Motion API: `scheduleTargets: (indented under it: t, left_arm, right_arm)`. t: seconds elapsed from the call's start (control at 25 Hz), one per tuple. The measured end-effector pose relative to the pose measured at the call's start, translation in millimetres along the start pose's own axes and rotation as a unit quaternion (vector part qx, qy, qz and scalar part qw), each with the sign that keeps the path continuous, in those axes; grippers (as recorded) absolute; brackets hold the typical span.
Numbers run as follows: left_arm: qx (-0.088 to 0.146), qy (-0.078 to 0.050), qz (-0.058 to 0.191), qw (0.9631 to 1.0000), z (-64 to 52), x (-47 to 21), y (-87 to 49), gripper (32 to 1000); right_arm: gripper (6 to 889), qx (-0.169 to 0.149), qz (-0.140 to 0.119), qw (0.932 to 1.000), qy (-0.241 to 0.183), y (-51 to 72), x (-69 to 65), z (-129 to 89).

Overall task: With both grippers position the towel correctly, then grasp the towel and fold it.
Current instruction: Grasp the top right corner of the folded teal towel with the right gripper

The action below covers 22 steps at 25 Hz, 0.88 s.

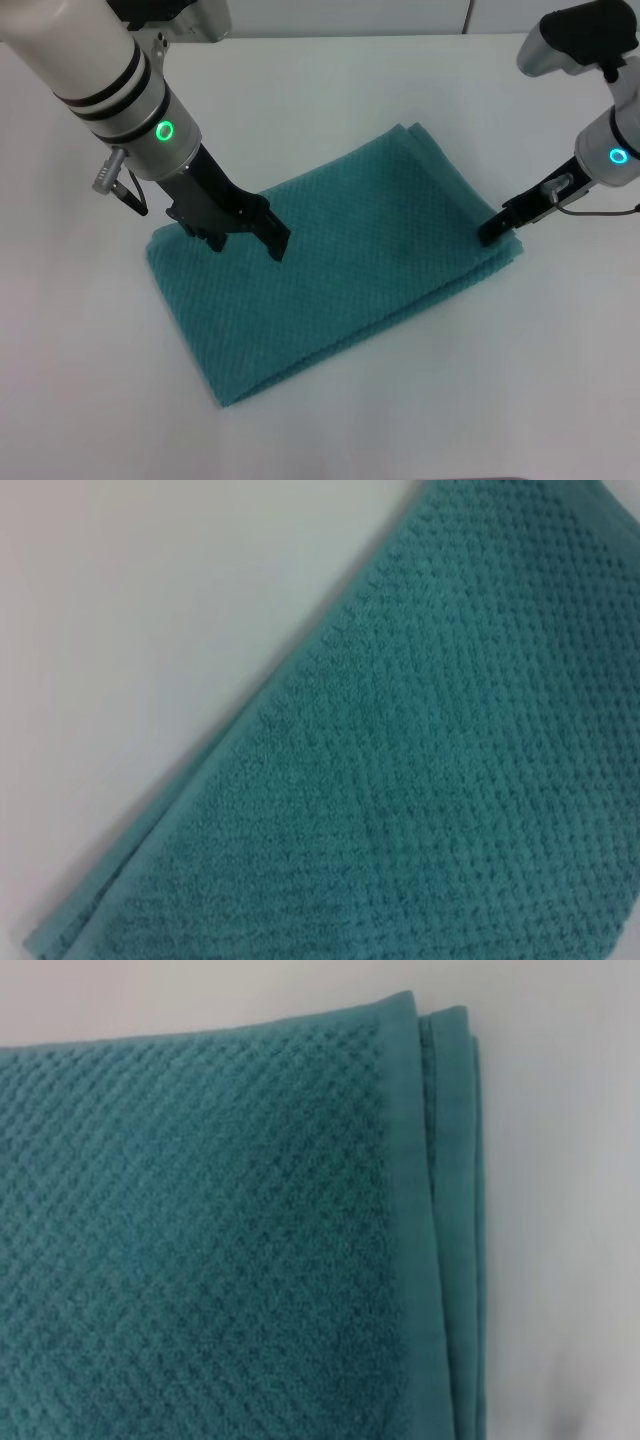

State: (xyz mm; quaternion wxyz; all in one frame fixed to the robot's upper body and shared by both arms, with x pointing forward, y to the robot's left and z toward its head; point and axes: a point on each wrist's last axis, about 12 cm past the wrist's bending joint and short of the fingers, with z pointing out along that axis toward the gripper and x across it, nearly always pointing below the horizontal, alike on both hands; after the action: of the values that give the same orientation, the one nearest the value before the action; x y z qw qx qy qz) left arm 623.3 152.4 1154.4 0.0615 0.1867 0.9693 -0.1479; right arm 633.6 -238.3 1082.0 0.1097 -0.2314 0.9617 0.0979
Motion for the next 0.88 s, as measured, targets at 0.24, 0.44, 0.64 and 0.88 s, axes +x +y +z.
scheduleTargets:
  t: [0.24, 0.44, 0.64, 0.88]
  left_arm:
    - [0.0, 0.0, 0.0, 1.0, 0.1, 0.1, 0.1, 834]
    - [0.0, 0.0, 0.0, 1.0, 0.1, 0.0, 0.2, 834]
    - [0.001, -0.003, 0.003, 1.0, 1.0, -0.7, -1.4, 834]
    - [0.007, -0.004, 0.007, 0.9999, 2.0, -1.1, -4.4, 834]
  right_arm:
    - [856, 0.005, 0.003, 1.0, -0.002, -2.7, 2.4, 1.3]
    - [856, 0.008, 0.006, 0.9999, -0.005, -4.3, 3.7, 2.8]
    - [855, 0.013, 0.013, 0.9998, -0.008, -7.9, 8.6, 5.5]
    - [855, 0.012, 0.017, 0.9998, -0.004, -8.6, 12.7, 8.1]
